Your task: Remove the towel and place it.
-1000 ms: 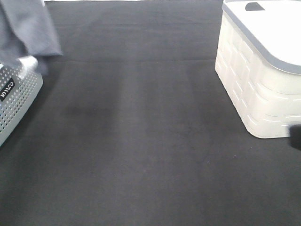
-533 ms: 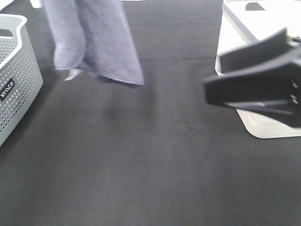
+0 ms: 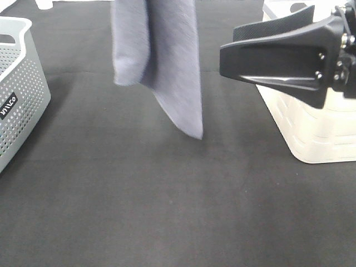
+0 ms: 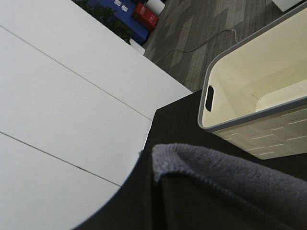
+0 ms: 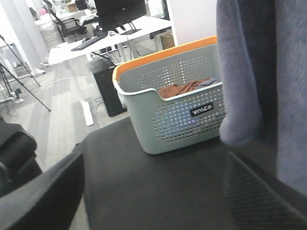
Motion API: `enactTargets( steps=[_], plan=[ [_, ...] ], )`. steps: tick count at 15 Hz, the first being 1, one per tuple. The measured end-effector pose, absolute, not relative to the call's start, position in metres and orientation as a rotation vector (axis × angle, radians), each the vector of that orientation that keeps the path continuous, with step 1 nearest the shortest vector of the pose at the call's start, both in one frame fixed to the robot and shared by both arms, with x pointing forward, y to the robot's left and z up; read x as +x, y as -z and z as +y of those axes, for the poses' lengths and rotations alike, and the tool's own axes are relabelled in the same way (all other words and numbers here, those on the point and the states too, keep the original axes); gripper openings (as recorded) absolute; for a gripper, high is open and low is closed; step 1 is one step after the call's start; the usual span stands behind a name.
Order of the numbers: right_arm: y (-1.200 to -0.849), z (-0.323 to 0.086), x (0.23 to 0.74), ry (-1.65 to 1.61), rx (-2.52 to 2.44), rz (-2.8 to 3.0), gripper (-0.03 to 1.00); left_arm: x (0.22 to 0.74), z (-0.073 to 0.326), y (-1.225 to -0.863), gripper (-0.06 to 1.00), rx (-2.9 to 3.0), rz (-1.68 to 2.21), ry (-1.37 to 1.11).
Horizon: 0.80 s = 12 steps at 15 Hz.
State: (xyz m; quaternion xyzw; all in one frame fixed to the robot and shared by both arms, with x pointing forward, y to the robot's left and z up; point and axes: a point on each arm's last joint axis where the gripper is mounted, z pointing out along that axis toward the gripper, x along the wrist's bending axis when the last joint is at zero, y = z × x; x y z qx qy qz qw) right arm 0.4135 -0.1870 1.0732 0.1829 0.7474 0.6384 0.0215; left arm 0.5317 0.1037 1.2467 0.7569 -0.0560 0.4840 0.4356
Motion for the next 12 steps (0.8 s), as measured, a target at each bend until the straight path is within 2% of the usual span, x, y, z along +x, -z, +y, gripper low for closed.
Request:
enactTargets(
  steps=[5, 12],
  plan=[
    [-1.074, -0.187, 0.422, -1.989, 0.546, 2.227, 0.76, 0.52, 0.074, -1.241, 0.0, 1.862, -0.208, -1.151],
    [-1.059, -0.181, 0.438, -2.119, 0.583, 2.234, 0.76, 0.52, 0.062, -1.234, 0.0, 1.869, -0.225, -1.124]
  ],
)
